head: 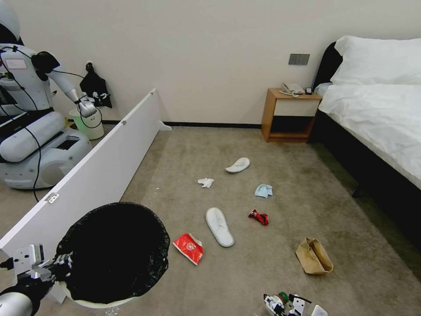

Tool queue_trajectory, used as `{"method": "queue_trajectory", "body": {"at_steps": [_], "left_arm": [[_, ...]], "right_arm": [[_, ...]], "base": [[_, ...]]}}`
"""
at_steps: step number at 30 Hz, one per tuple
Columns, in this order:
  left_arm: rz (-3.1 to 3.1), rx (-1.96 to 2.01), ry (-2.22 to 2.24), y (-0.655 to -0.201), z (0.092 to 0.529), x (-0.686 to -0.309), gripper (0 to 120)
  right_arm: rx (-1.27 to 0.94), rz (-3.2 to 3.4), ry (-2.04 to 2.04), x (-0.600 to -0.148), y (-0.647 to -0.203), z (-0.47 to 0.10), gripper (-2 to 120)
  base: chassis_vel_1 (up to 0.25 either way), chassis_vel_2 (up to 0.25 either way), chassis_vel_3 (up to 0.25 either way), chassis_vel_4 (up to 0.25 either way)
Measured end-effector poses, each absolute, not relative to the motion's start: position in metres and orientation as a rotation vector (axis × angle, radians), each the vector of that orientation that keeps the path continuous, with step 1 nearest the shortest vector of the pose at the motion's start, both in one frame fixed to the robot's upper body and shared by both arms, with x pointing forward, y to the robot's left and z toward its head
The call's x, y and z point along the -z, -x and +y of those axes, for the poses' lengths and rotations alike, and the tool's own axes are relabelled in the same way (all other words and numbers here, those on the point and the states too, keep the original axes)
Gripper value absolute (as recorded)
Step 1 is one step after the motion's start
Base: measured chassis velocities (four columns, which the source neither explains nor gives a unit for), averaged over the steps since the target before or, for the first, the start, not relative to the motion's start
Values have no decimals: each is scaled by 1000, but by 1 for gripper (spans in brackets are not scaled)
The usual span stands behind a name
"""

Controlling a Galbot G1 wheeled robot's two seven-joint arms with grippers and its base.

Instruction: Pick up the trash bin, then pick up the garbage from the floor and place it into the trash bin.

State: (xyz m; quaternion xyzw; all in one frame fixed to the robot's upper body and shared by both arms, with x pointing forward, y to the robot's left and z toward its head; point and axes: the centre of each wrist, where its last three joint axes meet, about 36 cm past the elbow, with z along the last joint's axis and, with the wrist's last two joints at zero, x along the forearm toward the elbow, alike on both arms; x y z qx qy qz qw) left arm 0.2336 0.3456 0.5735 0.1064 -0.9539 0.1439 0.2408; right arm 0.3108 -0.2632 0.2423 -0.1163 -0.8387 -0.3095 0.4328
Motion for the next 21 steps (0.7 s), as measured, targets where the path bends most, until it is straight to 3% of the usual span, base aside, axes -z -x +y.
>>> {"method": "queue_trajectory", "body": {"at_steps": [21], "left_arm": [[-2610,-386,-305,-232,348,-575,3]], "right_arm": [[806,-2071,298,-239,-326,-265,100]], "base": [[0,0,0,0]]}}
